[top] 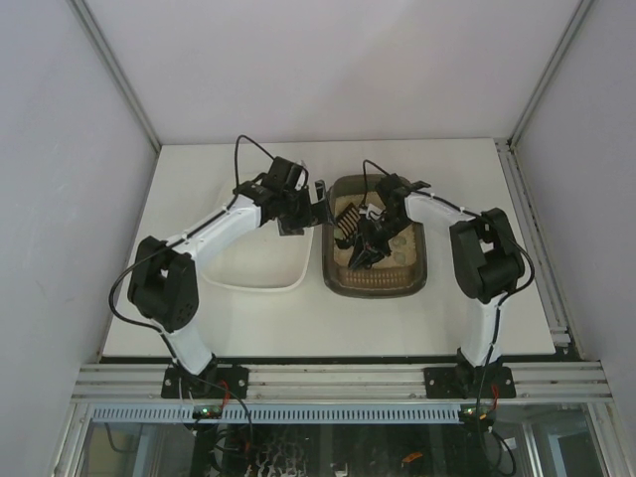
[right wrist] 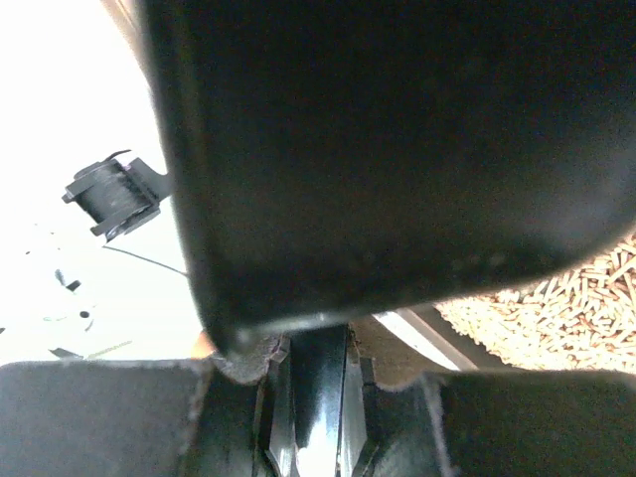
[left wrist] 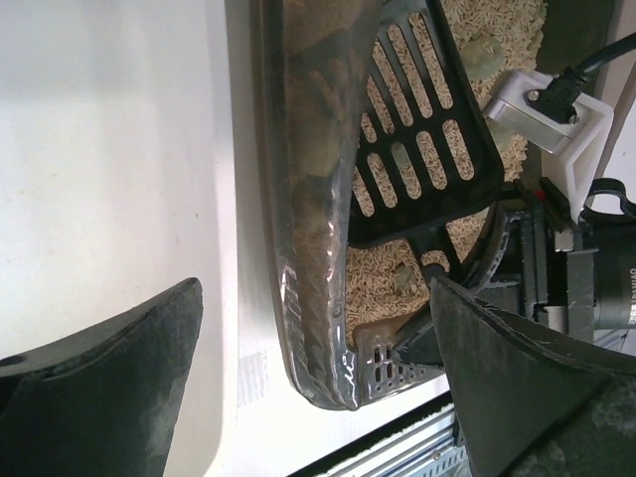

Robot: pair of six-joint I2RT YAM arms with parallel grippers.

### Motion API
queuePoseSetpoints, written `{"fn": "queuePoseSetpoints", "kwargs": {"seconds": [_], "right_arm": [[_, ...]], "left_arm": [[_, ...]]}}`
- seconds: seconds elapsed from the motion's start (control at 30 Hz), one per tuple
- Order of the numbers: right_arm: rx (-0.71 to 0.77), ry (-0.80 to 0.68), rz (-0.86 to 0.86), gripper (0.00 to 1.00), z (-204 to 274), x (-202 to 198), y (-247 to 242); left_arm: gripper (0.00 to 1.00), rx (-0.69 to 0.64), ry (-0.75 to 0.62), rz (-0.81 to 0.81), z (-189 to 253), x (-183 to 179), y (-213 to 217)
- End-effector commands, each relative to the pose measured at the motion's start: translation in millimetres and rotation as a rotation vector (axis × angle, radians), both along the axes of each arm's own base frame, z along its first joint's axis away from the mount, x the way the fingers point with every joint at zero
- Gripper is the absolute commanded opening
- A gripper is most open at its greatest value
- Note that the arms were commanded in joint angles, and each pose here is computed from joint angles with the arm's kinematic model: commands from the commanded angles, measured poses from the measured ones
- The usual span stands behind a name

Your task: Clean the litter box

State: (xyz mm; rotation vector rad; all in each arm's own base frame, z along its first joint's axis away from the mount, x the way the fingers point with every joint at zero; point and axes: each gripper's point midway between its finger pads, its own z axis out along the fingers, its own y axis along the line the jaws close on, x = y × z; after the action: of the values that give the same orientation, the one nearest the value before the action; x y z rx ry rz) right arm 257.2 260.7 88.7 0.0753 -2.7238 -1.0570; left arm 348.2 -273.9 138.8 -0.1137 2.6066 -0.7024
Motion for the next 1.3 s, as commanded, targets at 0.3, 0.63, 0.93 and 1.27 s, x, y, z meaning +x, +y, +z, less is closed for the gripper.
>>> {"fn": "queuePoseSetpoints", "kwargs": {"seconds": [0.3,0.63,0.93,1.27], "right_arm": [[0.150,0.000,-0.127,0.00,32.0,-5.4,-17.8],[0.225,-0.219,-0.187,0.00,50.1,-8.6,-28.7],[0.428,-0.523,-0.321,0.00,50.9,-13.4,-34.4],[0.883,-0.809,-0.431,0.00,119.2,-15.9,-38.6]], "left_arm": [[1.00,-0.062,-0.177,0.021,72.4,20.9,41.0],[1.00,0.226,-0.276,0.022,99.0,33.0,155.0],[1.00,0.621,-0.302,-0.105,60.8,-17.1,241.1],[1.00,0.453,-0.210,-0.183,25.1,-64.6,236.6]]}}
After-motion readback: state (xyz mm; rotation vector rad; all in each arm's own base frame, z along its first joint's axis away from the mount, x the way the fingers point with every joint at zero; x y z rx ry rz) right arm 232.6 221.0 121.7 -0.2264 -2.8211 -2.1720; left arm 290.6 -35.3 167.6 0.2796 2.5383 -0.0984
